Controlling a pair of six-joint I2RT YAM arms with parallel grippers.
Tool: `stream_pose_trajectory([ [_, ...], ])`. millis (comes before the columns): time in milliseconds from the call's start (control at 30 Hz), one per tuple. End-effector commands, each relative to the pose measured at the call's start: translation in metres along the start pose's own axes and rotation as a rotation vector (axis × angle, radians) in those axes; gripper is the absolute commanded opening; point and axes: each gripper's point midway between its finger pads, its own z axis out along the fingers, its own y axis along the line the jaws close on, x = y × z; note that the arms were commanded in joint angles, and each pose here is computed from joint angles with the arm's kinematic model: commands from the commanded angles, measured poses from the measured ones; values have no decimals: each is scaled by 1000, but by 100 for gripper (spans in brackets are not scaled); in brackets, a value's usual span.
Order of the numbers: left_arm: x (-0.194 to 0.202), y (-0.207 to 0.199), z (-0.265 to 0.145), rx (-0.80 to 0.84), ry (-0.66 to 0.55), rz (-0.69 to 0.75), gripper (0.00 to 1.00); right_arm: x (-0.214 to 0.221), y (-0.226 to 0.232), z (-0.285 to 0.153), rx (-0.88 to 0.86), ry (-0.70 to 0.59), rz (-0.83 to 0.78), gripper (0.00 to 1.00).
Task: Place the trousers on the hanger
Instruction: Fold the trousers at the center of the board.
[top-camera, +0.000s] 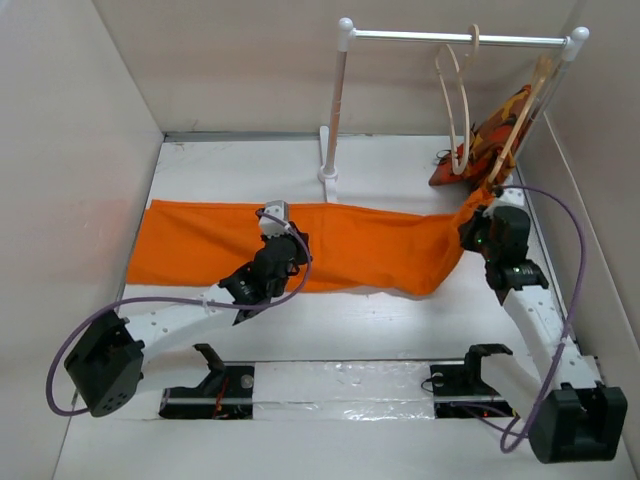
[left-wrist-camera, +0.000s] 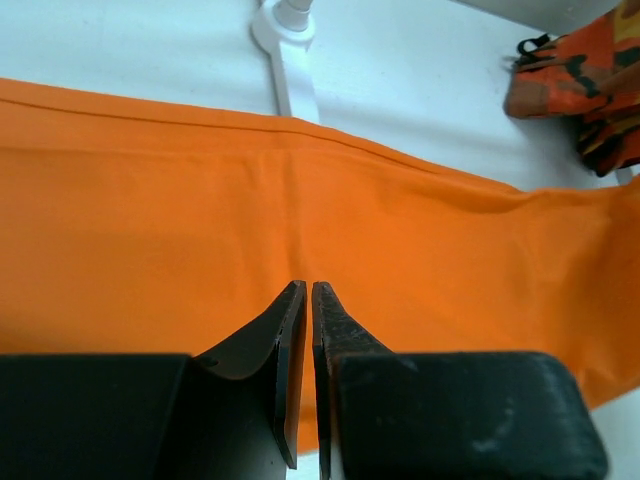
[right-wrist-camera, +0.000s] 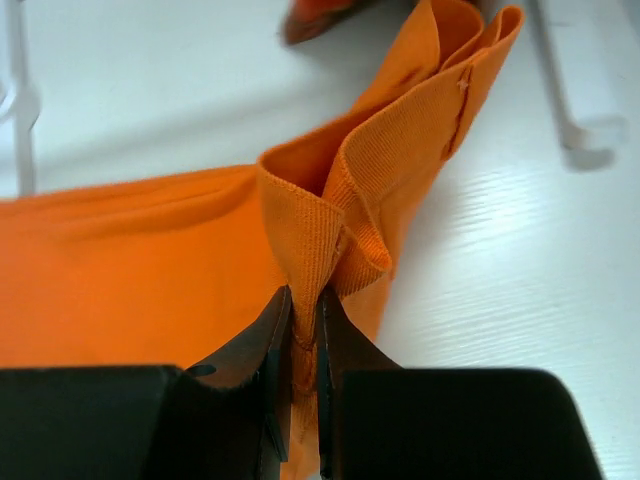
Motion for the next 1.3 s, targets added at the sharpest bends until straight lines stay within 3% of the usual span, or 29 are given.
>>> stream_pose_trajectory([
  [0,11,8,8,5,32,-25,5,22,24,-16,-8,108,-176,0],
  [200,29,29,25,-33,98,-71,5,46,139,-27,-248,184,-355,0],
  [333,49,43,31,-71,150,-78,5,33,213,-42,-397,150,-394,0],
  [467,73,49,35,-81,222,-82,3,-19,282,-67,-591,13,-337,0],
  [600,95,51,32,-64,262,-92,2,-77,311,-90,-690,-108,-275,0],
  [767,117,41,30,-41,299,-95,1,-142,303,-125,-734,-265,-184,0],
  [933,141,7,34,25,353,-59,1,-194,278,-175,-758,-408,-143,0],
  [1167,188,-66,32,153,450,8,0,-234,247,-220,-749,-531,-143,0],
  [1267,215,-117,31,284,524,24,0,-241,243,-231,-747,-545,-156,0],
])
